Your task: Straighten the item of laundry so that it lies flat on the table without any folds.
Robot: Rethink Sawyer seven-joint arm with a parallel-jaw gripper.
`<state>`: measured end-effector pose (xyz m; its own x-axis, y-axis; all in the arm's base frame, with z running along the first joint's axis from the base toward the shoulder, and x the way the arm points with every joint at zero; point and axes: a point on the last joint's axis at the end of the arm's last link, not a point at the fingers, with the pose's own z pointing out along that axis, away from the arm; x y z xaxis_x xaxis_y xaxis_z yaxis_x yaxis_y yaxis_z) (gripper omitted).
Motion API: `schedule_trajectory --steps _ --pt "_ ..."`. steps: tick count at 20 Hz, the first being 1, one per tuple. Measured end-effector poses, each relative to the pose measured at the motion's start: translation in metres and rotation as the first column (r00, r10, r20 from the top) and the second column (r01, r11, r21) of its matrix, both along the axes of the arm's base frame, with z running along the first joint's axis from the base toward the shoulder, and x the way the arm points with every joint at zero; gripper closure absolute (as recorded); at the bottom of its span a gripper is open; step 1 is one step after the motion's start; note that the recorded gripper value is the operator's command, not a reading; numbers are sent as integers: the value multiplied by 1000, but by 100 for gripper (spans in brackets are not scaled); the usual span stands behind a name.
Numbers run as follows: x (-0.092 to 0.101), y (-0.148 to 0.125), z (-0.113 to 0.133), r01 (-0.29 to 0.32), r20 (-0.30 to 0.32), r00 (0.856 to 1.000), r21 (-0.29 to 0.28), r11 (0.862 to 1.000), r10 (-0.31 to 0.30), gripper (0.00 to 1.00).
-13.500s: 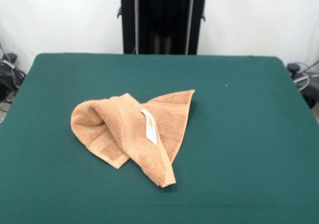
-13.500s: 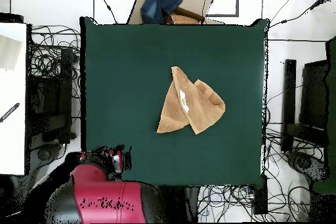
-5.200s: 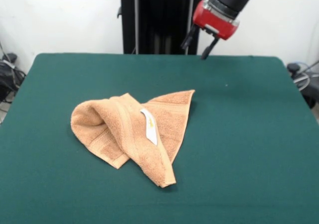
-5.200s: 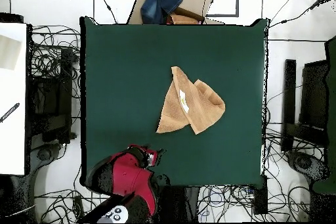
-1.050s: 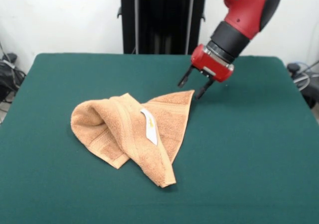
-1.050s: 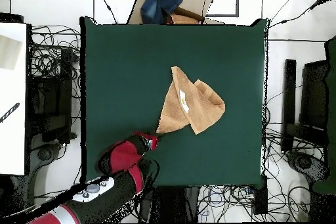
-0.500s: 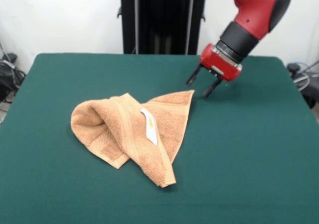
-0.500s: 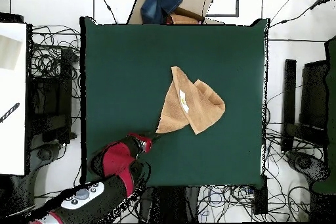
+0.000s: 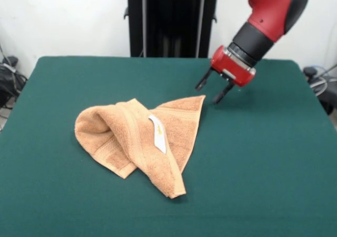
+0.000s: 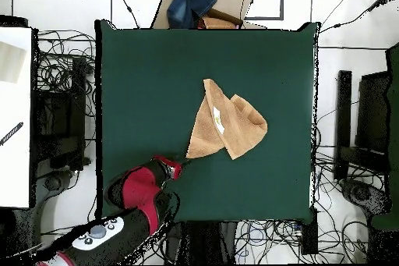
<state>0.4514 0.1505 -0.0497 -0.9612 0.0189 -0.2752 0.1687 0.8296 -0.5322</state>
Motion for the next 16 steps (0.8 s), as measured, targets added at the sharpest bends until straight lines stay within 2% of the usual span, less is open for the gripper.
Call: schedule_trajectory --steps 16 --pt "-1 -12 -7 5 3 1000 -16 1000 -5 0"
